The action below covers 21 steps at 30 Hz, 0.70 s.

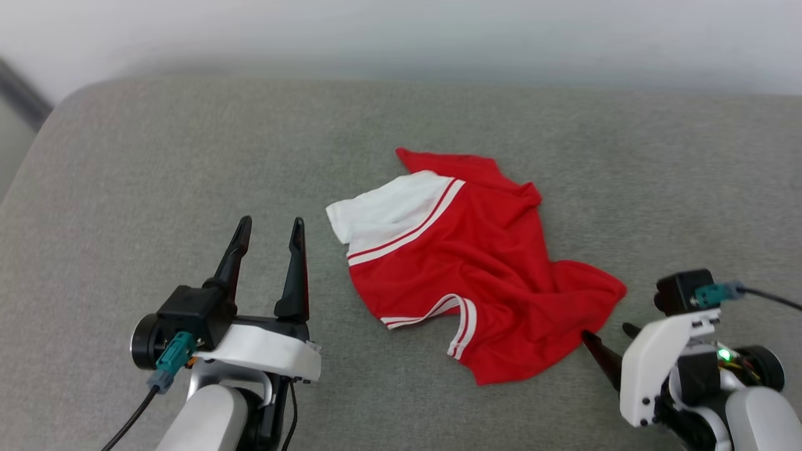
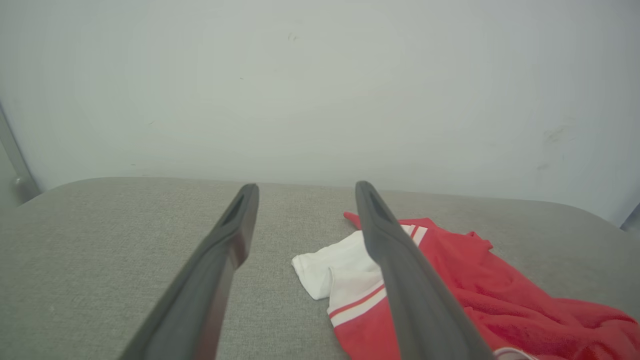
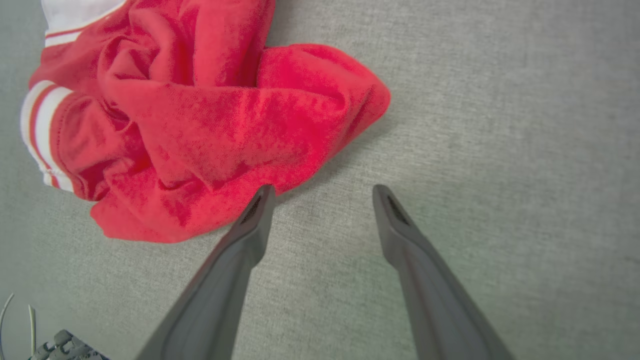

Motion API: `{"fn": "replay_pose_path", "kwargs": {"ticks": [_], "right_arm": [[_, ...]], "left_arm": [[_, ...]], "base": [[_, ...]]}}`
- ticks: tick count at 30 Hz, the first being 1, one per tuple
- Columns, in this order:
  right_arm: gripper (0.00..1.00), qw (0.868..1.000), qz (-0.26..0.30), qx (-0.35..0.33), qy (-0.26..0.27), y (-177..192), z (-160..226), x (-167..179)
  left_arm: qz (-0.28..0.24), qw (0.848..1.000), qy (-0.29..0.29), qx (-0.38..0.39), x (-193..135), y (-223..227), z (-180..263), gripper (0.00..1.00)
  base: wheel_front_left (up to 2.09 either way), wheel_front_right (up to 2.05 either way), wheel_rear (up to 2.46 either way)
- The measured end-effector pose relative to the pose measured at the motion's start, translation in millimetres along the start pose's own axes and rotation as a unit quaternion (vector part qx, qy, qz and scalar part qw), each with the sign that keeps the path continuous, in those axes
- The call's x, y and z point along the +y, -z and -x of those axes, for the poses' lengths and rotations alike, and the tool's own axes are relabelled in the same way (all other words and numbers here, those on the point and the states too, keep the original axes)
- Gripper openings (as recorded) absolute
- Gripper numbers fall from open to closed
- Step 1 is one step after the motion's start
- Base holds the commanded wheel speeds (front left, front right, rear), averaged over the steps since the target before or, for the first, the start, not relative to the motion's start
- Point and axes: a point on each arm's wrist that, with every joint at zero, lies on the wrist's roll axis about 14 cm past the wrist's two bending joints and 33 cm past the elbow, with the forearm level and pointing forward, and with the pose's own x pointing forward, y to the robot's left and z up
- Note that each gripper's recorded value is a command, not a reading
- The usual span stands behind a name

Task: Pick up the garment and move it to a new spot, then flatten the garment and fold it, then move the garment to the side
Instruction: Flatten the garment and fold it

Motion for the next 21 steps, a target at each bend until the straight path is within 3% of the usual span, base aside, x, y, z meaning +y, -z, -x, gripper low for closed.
{"fn": "replay_pose_path", "kwargs": {"ticks": [11,12,13,14,21], "right_arm": [[1.0,0.992,0.025,0.113,-0.058,21.8,-54.5,23.7],[0.87,0.991,0.026,0.115,-0.059,22.6,-55.9,23.5],[0.87,0.991,0.026,0.115,-0.059,22.3,-56.6,23.0],[0.0,0.992,0.023,0.111,-0.061,21.7,-56.7,23.8],[0.0,0.997,0.037,0.047,-0.042,-3.8,-44.7,10.8]], "left_arm": [[0.001,0.999,-0.036,0.016,20.9,17.2,1.4,1.0],[0.0,0.999,-0.038,0.017,22.1,17.8,1.9,1.0],[0.0,0.999,-0.039,0.018,23.0,18.2,2.0,1.0],[-0.001,0.999,-0.04,0.018,23.3,18.2,1.8,1.0],[-0.001,1.0,-0.025,0.012,14.3,16.3,-3.0,1.0]], "base": [[0.0,0.0,0.0],[0.0,0.0,0.0],[0.0,0.0,0.0],[0.0,0.0,0.0],[0.0,0.0,0.0]]}}
